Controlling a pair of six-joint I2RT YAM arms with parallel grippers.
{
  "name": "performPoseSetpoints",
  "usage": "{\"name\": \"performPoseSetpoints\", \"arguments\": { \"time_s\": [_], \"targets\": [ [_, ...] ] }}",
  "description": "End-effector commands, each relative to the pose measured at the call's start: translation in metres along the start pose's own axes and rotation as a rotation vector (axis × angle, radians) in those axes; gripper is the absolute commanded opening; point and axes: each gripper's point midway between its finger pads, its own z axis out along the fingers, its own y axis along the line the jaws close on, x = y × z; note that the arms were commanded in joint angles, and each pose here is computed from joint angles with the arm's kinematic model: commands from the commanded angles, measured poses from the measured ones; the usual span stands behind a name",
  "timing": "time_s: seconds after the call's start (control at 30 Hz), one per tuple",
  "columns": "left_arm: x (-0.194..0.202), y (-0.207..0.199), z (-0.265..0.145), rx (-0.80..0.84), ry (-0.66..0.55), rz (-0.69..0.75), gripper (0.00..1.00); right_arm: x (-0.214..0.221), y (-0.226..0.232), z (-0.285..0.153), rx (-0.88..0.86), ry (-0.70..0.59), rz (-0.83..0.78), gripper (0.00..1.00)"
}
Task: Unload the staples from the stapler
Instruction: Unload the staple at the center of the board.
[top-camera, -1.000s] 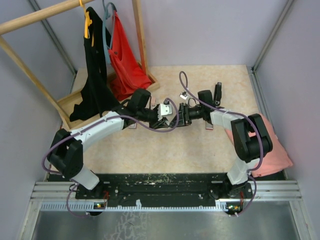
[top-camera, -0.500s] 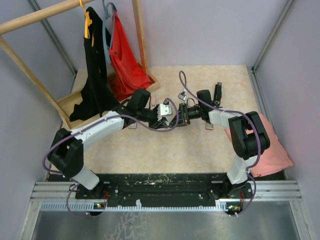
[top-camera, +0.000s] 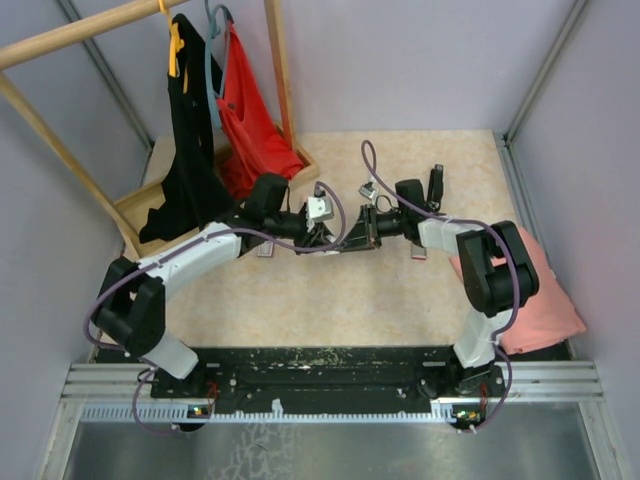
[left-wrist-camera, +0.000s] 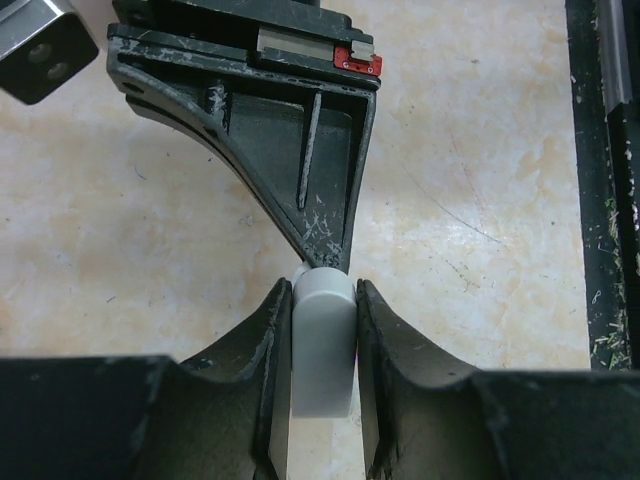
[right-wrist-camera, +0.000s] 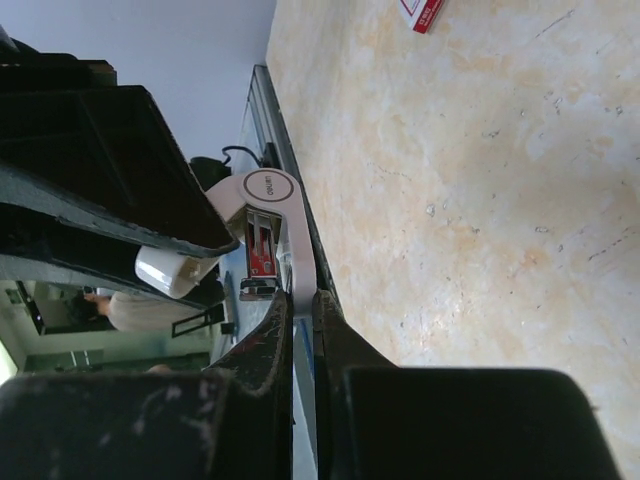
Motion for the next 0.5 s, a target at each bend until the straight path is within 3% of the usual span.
{"name": "performPoseSetpoints", "arguments": {
  "time_s": [0.0,0.27,0.47],
  "targets": [
    [-0.043,0.01,-0.022,-0.031,-0.173,0.032,0.0,-0.019,-0.013,-0.006,0.05,-0.068,-0.088,0.0],
    [-0.027,0.027,-0.031,-0.128,-0.175,0.011,0.05,-0.029,-0.012,-0.019,0.058,-0.109,-0.101,0.0],
    [-0.029,0.037,-0.047,-0.175,-0.209,0.0,0.15,-0.035,-0.006,-0.031,0.047,-0.145,-0.108,0.0]
  ]
}}
